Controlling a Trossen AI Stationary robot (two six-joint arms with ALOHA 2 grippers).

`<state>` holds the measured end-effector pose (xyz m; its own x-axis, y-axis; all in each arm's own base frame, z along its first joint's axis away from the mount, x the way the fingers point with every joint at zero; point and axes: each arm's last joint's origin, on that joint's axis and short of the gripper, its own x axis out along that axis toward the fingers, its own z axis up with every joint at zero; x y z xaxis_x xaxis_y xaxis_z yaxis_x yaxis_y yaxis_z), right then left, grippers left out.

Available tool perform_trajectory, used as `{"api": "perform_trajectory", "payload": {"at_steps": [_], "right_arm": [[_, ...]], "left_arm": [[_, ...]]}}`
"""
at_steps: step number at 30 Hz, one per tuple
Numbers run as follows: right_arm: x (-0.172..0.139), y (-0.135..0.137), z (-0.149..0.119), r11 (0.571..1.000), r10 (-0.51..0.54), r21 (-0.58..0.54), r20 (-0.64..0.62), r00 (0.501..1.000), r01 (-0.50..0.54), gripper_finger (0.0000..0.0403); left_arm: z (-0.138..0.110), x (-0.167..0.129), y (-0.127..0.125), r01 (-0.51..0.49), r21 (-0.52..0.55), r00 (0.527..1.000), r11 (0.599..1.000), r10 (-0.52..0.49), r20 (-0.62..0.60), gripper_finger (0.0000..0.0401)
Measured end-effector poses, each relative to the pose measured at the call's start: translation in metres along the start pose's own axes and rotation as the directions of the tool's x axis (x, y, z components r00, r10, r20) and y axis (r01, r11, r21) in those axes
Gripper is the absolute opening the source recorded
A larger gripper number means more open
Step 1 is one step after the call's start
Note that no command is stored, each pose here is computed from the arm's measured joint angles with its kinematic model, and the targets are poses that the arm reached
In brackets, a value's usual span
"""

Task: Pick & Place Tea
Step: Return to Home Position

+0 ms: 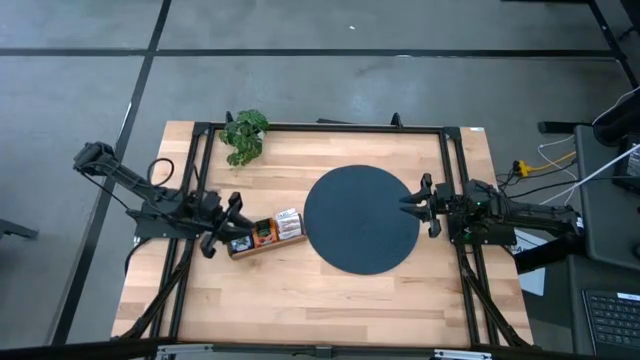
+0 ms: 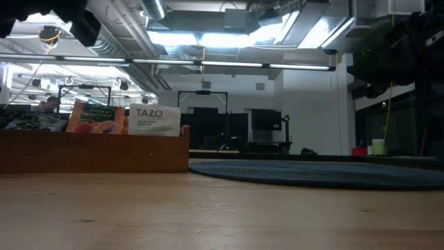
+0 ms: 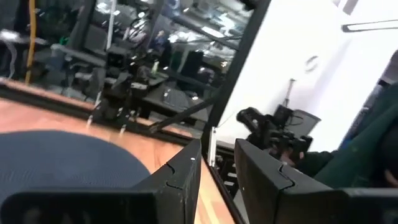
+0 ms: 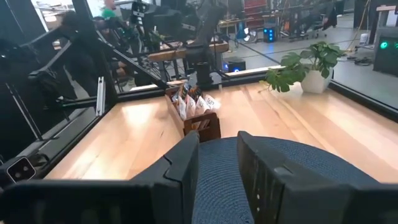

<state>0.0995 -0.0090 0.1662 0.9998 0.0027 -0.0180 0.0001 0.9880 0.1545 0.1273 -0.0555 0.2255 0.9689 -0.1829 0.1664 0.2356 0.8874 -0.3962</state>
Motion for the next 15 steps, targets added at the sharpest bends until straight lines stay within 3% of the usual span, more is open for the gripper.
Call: {"api": "perform_trajectory", "payload": {"at_steps": [15], "right_arm": [[0.000, 0.000, 0.000, 1.000, 0.000, -0.001, 0.000, 1.000, 0.000, 0.0112]], "left_arm": [[-0.014, -0.037, 0.010, 0.190, 0.187, 0.982, 0.964, -0.186, -0.040, 0.0092]]}}
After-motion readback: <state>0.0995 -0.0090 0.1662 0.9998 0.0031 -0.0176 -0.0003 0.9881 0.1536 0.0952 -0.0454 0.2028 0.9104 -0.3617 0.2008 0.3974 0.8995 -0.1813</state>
